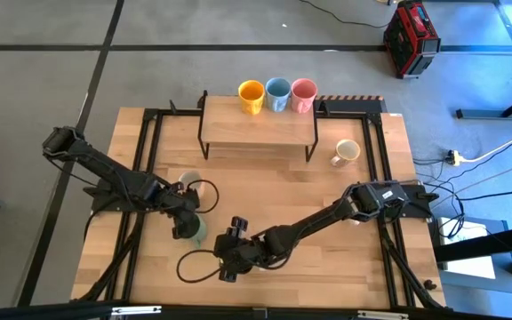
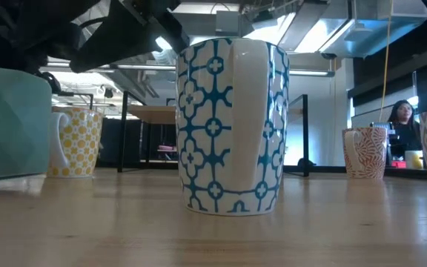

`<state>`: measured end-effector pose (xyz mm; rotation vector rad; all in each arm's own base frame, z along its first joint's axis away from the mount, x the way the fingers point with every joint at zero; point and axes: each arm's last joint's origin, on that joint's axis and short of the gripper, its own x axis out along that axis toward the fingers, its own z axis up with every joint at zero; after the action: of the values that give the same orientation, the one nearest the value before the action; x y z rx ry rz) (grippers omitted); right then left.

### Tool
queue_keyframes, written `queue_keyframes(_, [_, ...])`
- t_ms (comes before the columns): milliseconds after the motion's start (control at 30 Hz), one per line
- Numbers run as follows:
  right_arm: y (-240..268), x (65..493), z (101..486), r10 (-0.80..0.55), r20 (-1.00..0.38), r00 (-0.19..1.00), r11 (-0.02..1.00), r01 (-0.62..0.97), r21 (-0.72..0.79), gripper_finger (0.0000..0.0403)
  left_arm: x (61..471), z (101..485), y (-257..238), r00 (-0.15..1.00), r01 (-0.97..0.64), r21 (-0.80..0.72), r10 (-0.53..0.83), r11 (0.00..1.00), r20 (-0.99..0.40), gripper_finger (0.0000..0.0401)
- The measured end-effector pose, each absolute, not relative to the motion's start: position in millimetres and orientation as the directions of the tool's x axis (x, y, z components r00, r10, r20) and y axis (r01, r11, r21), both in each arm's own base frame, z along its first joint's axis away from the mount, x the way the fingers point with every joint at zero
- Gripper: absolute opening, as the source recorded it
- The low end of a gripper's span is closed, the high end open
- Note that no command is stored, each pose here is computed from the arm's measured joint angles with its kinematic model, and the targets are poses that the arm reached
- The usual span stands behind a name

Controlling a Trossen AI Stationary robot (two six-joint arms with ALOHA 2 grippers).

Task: Place coffee mugs
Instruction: Put the green mug on the shelf

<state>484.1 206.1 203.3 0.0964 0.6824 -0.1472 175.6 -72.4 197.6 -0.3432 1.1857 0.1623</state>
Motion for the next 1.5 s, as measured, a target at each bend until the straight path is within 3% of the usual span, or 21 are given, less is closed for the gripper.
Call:
queue_keyframes(833, [200, 489, 205, -0.111, -0.615, 0.781, 0.974, 0.209, 0.091, 0.0221, 176, 198, -72, 0.376, -0.359, -0.185, -0.04, 0.915, -0.926, 0.0018])
queue_keyframes(1133, [206, 496, 183, -0.059, -0.618, 0.784, 0.961, 0.213, 0.178, 0.0221, 176, 198, -71, 0.382, -0.377, -0.185, -0.029, 0.908, -0.924, 0.0018])
queue_keyframes(1500, [209, 506, 167, -0.06, -0.56, 0.827, 0.978, 0.161, 0.132, 0.0221, 177, 198, -72, 0.395, -0.342, -0.188, -0.041, 0.921, -0.918, 0.0018])
